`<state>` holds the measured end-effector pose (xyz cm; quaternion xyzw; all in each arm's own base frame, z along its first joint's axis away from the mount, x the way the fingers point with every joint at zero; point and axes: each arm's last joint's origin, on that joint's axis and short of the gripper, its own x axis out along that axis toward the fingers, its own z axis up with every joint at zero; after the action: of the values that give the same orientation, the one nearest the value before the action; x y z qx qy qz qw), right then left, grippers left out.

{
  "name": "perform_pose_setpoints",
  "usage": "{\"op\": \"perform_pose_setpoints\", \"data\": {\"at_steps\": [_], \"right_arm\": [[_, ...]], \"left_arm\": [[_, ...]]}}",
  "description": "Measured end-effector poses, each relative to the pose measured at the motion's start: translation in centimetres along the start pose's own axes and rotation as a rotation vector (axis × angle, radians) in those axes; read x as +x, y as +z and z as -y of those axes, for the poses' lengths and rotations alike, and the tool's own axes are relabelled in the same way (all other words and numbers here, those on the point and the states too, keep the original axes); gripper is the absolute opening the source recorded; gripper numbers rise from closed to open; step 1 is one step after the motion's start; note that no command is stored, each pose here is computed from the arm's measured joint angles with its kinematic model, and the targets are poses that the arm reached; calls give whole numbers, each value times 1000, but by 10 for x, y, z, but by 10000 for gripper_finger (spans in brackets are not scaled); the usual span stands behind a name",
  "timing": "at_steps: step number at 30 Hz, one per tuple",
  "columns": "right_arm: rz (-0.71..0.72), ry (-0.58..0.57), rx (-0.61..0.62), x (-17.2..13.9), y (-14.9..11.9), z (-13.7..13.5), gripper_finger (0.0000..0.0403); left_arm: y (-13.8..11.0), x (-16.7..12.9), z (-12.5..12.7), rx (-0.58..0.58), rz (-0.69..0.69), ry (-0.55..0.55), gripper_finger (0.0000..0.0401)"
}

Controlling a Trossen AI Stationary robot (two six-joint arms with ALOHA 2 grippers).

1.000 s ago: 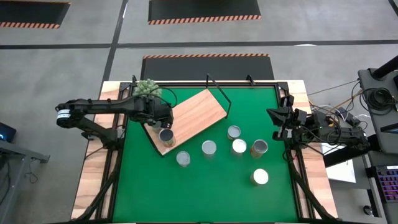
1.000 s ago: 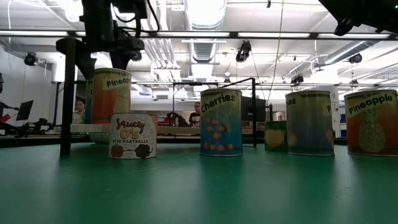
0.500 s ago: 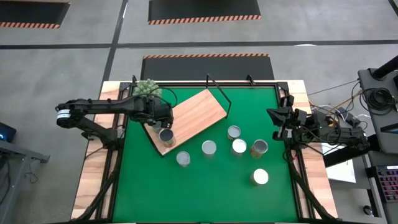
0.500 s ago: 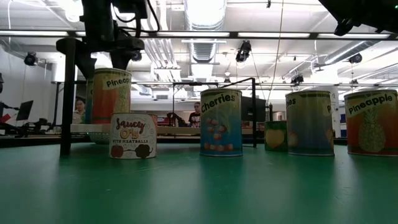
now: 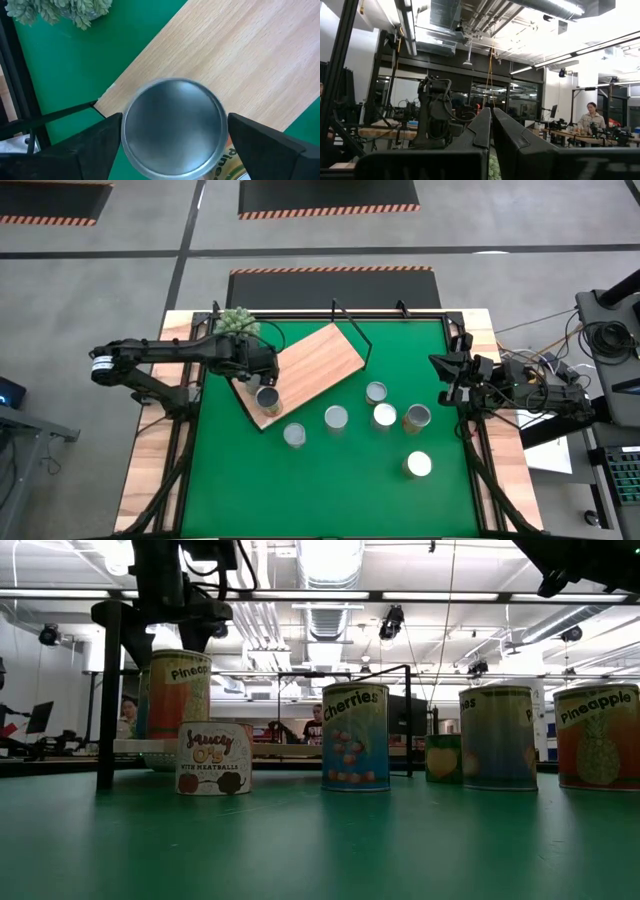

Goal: Pick and place cans onto a shelf
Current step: Put the bottom canned cherries on the shelf, then put the canned cherries on the shelf

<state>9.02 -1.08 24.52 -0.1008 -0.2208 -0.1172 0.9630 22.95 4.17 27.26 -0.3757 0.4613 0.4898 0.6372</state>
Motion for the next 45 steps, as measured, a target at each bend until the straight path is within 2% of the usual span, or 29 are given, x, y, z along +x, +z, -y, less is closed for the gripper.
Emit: {"op": "perform_pose_setpoints", "data": {"at_steps": [8, 15, 20, 24, 29, 32, 35, 45], "right_arm": [[0, 0, 0, 0, 0, 0, 9], [0, 0, -8, 0, 0, 0, 9], [0, -2, -8, 0, 0, 0, 9], [0, -2, -8, 0, 0, 0, 9], [-1, -1, -7, 0, 0, 0, 9], [-1, -1, -7, 0, 0, 0, 9], [-1, -1, -6, 0, 0, 0, 9], [-1, -1, -15, 0, 0, 0, 9]], "left_arm": [[0, 0, 0, 9, -8, -7, 368], [-2, -15, 1, 70, -93, -90, 368], [7, -46, 8, 146, -33, -182, 369], [11, -69, 14, 159, 61, -233, 369], [4, -72, 16, 216, 71, -237, 360], [-2, -59, 13, 236, 45, -182, 332], [-5, -46, 11, 246, 21, -136, 282], [-14, -24, 5, 273, -25, -61, 39]]}}
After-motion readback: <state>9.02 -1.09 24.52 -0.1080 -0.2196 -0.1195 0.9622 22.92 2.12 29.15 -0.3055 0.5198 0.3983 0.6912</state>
